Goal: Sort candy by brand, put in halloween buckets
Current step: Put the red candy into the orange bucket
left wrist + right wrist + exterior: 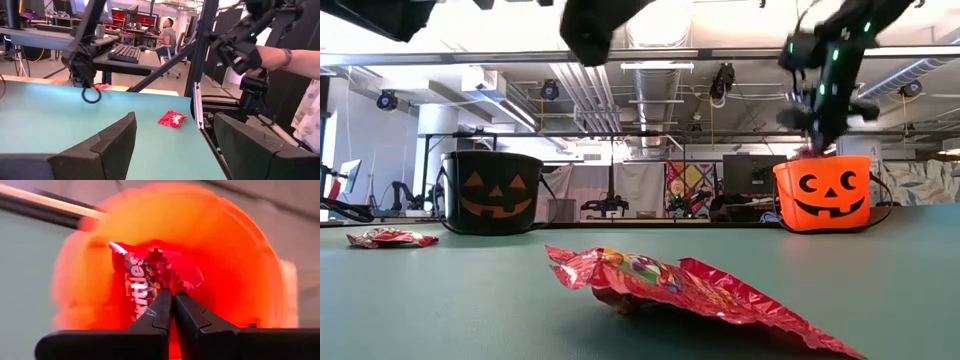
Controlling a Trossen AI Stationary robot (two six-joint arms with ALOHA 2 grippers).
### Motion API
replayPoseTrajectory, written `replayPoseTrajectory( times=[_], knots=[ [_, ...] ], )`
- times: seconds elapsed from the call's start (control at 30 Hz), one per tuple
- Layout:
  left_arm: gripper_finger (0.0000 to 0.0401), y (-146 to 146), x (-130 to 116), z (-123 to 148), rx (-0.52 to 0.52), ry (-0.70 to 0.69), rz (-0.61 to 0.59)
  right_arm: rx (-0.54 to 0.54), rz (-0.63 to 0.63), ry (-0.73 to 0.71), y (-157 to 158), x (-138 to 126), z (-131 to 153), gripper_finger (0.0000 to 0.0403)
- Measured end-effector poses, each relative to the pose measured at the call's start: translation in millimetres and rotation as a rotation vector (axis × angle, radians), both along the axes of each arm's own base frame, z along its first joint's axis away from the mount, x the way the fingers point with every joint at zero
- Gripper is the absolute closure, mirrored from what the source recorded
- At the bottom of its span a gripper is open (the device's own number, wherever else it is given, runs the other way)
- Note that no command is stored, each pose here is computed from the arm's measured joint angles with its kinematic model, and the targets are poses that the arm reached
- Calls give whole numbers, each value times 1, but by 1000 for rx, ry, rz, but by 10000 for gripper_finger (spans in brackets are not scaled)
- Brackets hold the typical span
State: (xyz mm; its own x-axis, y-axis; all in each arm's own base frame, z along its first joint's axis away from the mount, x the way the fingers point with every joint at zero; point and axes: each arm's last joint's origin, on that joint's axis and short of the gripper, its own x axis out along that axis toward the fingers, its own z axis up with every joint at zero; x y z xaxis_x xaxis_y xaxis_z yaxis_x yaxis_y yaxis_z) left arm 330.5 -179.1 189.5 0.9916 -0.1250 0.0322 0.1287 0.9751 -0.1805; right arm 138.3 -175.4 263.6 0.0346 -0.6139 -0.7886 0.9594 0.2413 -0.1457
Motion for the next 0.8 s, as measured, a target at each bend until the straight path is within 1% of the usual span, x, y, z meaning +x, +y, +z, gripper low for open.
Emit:
replayPoseTrajectory(
  times=[0.03, 0.07, 0.17, 0.23, 0.33, 0.4, 0.5, 0.57, 0.63, 0.73, 0.8],
  knots=[
    [149, -3, 4, -1, -8, 0, -1, 22, -38, 8, -9, -4, -6, 393],
    [149, -6, 9, -3, -20, 1, -2, 34, -55, 3, -13, -2, -9, 391],
    [149, -18, 21, -7, -45, 13, -17, 23, -45, -35, -24, 11, -11, 381],
    [149, -28, 27, -8, -47, 16, -54, 45, -49, 5, -28, 11, -15, 368],
    [149, -39, 31, -7, -25, 37, -71, 35, -76, 37, -35, 12, -15, 334],
    [149, -43, 30, -6, -2, 63, -77, 60, -67, 66, -33, 11, -14, 305],
    [149, -46, 30, 0, 32, 96, -78, 58, -56, 74, -29, 11, -5, 257],
    [149, -48, 31, 7, 37, 98, -77, 15, -23, 68, -16, 11, 11, 230],
    [149, -49, 28, 10, 47, 111, -80, -28, 70, 33, 8, 14, 28, 210],
    [149, -50, 28, 9, 55, 123, -85, -75, 268, -68, 63, 19, 47, 194],
    [149, -49, 28, 8, 64, 137, -82, -63, 400, -159, 101, 16, 54, 192]
  ],
)
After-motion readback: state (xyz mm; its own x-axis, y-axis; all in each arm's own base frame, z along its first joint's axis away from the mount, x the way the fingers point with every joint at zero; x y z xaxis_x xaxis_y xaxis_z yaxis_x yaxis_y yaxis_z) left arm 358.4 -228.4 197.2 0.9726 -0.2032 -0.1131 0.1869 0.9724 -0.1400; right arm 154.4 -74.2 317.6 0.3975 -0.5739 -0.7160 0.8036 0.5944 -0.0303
